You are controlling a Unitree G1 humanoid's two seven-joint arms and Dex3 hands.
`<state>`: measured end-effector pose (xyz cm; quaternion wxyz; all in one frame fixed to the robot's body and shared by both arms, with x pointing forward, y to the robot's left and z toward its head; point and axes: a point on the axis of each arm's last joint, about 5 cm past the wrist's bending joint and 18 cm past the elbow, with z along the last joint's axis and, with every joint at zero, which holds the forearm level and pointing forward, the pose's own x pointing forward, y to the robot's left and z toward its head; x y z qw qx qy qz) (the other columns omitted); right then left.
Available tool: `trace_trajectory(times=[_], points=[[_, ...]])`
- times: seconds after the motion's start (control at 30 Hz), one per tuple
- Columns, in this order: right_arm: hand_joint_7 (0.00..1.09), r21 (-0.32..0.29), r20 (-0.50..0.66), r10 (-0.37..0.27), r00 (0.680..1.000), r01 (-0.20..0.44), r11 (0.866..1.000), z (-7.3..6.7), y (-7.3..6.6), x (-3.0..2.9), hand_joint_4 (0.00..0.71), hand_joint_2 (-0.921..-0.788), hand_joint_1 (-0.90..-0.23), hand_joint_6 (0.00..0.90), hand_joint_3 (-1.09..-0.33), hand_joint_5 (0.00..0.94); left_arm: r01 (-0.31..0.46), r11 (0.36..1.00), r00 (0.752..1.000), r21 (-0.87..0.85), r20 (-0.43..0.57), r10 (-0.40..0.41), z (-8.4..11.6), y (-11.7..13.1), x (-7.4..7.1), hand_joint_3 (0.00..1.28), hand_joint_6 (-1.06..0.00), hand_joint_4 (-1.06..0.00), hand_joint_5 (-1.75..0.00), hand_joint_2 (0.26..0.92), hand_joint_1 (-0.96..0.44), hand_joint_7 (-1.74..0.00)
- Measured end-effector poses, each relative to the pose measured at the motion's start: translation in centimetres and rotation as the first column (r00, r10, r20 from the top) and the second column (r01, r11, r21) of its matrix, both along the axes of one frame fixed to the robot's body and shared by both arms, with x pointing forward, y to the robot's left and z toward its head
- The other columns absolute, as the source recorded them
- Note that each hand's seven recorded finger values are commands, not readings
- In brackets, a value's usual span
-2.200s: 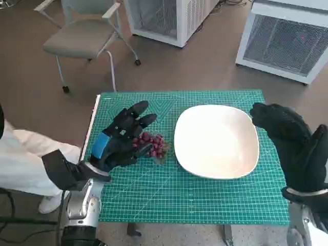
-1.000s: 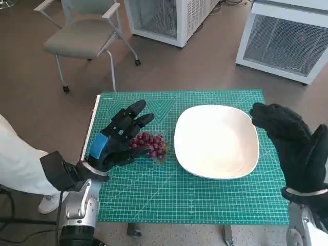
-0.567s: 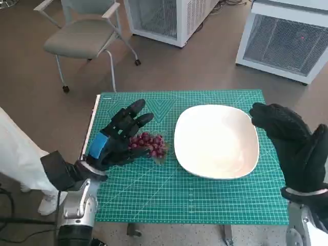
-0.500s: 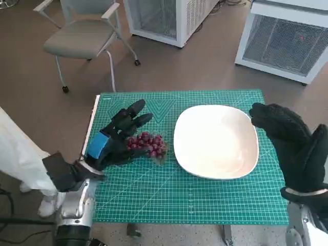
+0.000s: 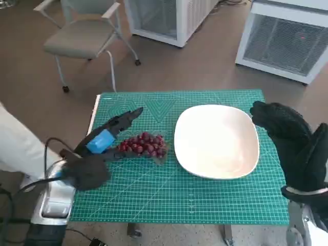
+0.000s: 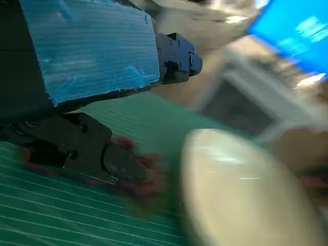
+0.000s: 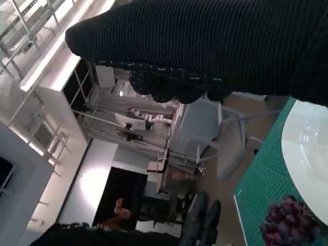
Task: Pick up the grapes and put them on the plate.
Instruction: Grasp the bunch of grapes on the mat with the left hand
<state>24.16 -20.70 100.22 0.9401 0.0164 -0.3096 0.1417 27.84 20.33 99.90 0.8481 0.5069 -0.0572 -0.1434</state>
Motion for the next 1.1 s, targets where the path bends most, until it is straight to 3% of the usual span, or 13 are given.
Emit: trace_trajectory(times=[0.17,0.53,1.1], points=[[0.70,0.001,-0.002,-0.001,1.000,0.001,1.000,0.0,0.0,0.00,0.477,-0.921,-0.554,0.089,-0.562,0.032,-0.056,0.995,0.997,0.087,-0.044,0.060,-0.8,-1.1,0.1,0.00,-0.13,0.00,0.00,0.813,-0.02,-0.02],[0.70,0.002,-0.005,-0.005,1.000,0.005,1.000,-0.1,0.0,-0.07,0.476,-0.921,-0.554,0.091,-0.563,0.031,-0.093,0.986,0.986,0.141,-0.128,0.111,-1.7,-2.4,0.2,0.01,-0.15,0.00,0.00,0.822,0.01,-0.02],[0.70,0.003,-0.011,-0.005,1.000,0.005,1.000,-0.2,0.0,-0.16,0.476,-0.921,-0.556,0.095,-0.563,0.030,-0.073,0.974,0.979,0.213,-0.172,0.111,-2.3,-4.3,1.1,0.01,-0.18,-0.03,-0.01,0.828,0.02,-0.01]])
